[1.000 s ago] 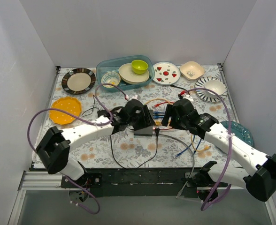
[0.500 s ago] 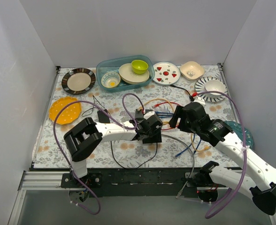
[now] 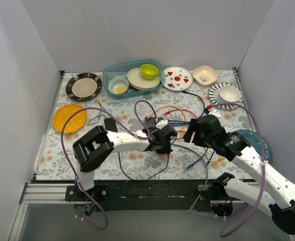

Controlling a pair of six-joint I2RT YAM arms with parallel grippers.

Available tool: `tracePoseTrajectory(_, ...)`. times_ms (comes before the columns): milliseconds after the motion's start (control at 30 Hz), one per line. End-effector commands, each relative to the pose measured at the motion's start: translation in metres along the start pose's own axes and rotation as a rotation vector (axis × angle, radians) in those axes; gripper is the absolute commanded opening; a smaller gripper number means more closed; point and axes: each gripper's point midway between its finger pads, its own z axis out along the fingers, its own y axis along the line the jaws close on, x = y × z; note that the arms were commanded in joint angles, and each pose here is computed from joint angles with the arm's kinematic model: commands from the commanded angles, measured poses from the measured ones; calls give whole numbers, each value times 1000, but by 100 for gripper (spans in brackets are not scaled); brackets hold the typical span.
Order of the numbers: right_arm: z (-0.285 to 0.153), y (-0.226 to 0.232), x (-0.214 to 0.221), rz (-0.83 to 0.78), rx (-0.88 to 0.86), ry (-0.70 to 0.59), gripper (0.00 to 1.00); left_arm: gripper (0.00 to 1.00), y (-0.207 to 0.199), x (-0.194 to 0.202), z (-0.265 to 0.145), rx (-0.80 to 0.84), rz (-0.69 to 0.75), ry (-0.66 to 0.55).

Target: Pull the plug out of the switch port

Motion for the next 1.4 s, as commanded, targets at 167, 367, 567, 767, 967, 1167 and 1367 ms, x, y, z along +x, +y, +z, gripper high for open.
tracePoseTrajectory(167,3,11,-11,11,-42,-42,79,0,15,-64,-155,-11,-89,-250)
tracePoseTrajectory(367,13,21,-8,-4,-80,-23,79,0,127,-75,-192,-289,-307,-309)
tracePoseTrajectory(567,16,29,-11,-44,-100,-13,79,0,236,-108,-207,-408,-640,-417)
tracePoseTrajectory(767,16,31,-6,-77,-117,17,79,1,317,-138,-200,-545,-872,-432)
tracePoseTrajectory(967,15,30,-1,-110,-125,37,79,33,368,-160,-188,-546,-1050,-445)
tracePoseTrajectory(1167,16,30,-1,-127,-126,38,79,55,339,-201,-199,-384,-997,-507)
tracePoseTrajectory(1367,25,34,5,-142,-137,70,79,58,239,-236,-231,-157,-788,-648)
